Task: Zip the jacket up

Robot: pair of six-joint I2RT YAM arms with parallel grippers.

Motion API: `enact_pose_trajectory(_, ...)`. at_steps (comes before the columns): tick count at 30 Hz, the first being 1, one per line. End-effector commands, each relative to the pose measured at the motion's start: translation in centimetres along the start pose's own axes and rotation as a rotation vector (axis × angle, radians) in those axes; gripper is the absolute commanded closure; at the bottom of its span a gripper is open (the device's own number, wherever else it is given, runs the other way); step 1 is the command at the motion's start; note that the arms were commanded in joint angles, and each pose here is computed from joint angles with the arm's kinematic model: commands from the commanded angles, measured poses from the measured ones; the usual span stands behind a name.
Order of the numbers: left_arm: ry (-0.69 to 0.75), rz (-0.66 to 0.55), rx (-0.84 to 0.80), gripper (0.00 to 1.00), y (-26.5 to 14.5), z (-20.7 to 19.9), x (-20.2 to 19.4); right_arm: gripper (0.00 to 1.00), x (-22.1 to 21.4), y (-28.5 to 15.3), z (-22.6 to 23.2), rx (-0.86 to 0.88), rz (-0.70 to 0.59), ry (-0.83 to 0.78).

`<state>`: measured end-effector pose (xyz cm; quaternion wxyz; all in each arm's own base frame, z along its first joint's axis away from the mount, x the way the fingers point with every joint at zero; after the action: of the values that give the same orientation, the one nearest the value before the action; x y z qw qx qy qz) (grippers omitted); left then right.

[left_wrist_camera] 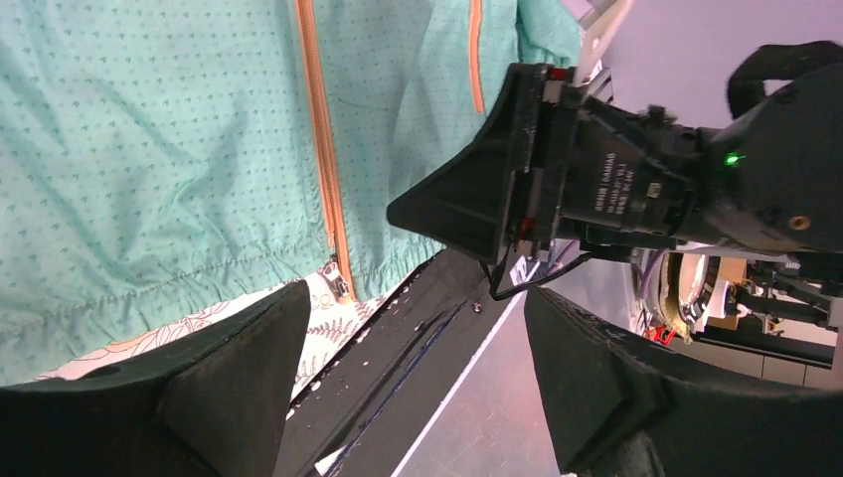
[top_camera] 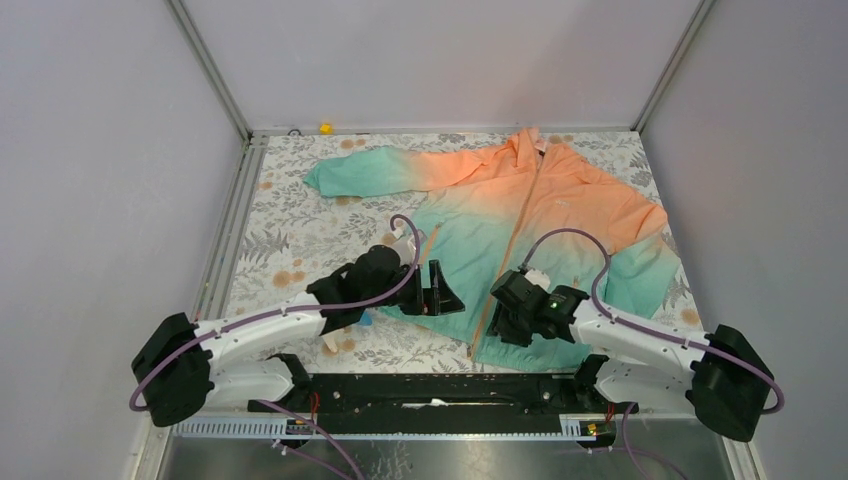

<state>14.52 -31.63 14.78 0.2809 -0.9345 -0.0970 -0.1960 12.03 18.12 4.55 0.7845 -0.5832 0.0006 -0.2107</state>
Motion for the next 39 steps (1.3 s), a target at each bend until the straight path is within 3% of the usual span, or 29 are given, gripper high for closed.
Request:
enact_pose_trajectory(1,0.015,-0.077,-0.056,0.15,-0.9,-1.3,1.2,0.52,0.8,0.0,1.6,-0.040,-0.060,0.038)
enact_pose_trajectory(7,0.021,-0.065,-0.059,0.14,-1.2,-1.2,0.7,0.48,0.7,1.3,2.1,-0.078,-0.095,0.022)
enact_pose_trajectory(17,0.024,-0.068,-0.077,0.12,-2.0,-1.5,0.5,0.53,0.7,3.4,1.6,-0.064,-0.124,-0.009)
enact_pose_trajectory(19,0.021,-0.070,-0.079,0.12,-2.1,-1.6,0.5,0.57,0.7,3.6,1.5,-0.060,-0.128,-0.035)
enact_pose_trajectory(24,0.009,-0.076,-0.088,0.06,-2.1,-1.8,0.7,0.81,0.9,3.3,1.3,-0.021,-0.146,-0.087)
enact_pose_trajectory(36,-0.016,-0.098,-0.110,0.01,-1.3,-2.7,1.7,1.00,2.9,-0.6,4.3,0.241,-0.282,-0.374)
enact_pose_trajectory(39,-0.020,-0.118,-0.127,0.01,-1.5,-3.3,2.2,1.00,3.5,-1.4,4.5,0.266,-0.328,-0.407)
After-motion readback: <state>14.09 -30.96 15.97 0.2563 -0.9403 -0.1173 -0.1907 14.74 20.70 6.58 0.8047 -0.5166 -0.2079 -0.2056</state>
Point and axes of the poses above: each gripper's point midway between its finger pads, its own y axis out along the fingers, its own z axis along the line the jaws close on, x = y × z, the point moved 1 cm from there along -y, back along the fingers, and after that the axes turned 1 degree about -y, right-handed, at the moved point
